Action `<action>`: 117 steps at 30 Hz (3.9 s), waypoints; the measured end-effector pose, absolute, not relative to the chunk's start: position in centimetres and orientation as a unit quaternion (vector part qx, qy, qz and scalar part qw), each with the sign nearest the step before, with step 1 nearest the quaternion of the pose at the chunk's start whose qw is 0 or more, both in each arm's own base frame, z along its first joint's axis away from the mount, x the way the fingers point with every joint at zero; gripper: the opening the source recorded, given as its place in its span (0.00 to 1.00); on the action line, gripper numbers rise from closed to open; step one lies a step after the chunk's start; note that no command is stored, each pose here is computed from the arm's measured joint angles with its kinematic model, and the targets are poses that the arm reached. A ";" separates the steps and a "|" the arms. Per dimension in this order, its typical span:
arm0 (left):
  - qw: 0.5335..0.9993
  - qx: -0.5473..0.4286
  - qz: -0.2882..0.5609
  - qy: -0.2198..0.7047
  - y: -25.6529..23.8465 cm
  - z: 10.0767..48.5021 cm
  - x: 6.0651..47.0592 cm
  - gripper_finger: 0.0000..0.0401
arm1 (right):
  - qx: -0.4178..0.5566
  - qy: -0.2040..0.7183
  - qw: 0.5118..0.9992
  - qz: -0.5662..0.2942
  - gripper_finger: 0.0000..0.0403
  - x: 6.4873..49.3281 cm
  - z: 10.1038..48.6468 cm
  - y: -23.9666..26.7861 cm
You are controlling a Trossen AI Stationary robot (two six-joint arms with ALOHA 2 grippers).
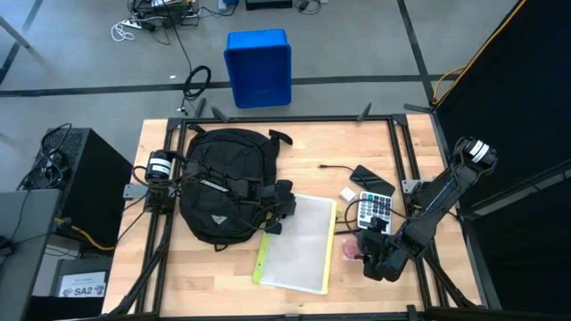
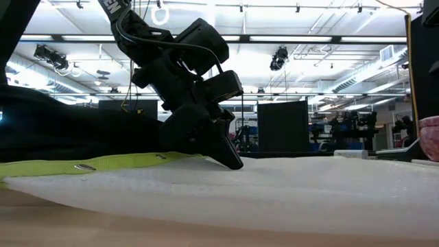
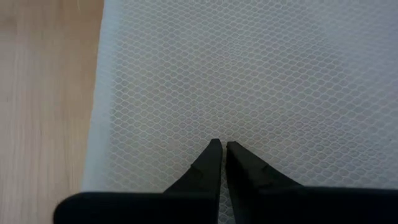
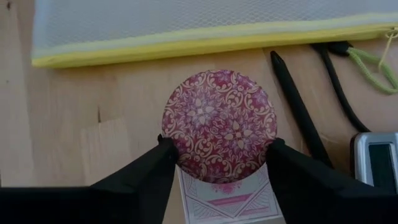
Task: Unpack backpack
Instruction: Remove the red scented candle jar from the white zip bag, then put the red scented candle jar into the white zip bag
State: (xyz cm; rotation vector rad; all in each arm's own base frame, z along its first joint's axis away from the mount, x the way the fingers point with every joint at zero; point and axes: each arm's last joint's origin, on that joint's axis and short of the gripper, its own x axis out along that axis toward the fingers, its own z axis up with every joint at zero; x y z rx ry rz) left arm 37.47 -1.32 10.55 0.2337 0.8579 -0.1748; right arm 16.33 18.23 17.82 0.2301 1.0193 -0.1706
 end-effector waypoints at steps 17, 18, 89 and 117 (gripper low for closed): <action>0.902 0.111 -0.087 0.408 -1.4 10.6 37.6 0.00 | 0.089 0.482 0.867 -0.090 0.75 17.2 18.0 17.4; 0.902 0.110 -0.089 0.407 -1.4 10.6 37.6 0.00 | 0.089 0.482 0.867 -0.090 0.76 17.3 18.0 17.4; 0.913 0.096 -0.097 0.384 -1.5 11.1 37.9 0.00 | 0.124 0.501 0.854 -0.067 0.66 18.4 15.0 14.8; 0.942 0.116 -0.108 0.297 -5.6 16.7 37.2 0.00 | 0.131 0.490 0.862 0.005 0.66 22.5 13.7 18.4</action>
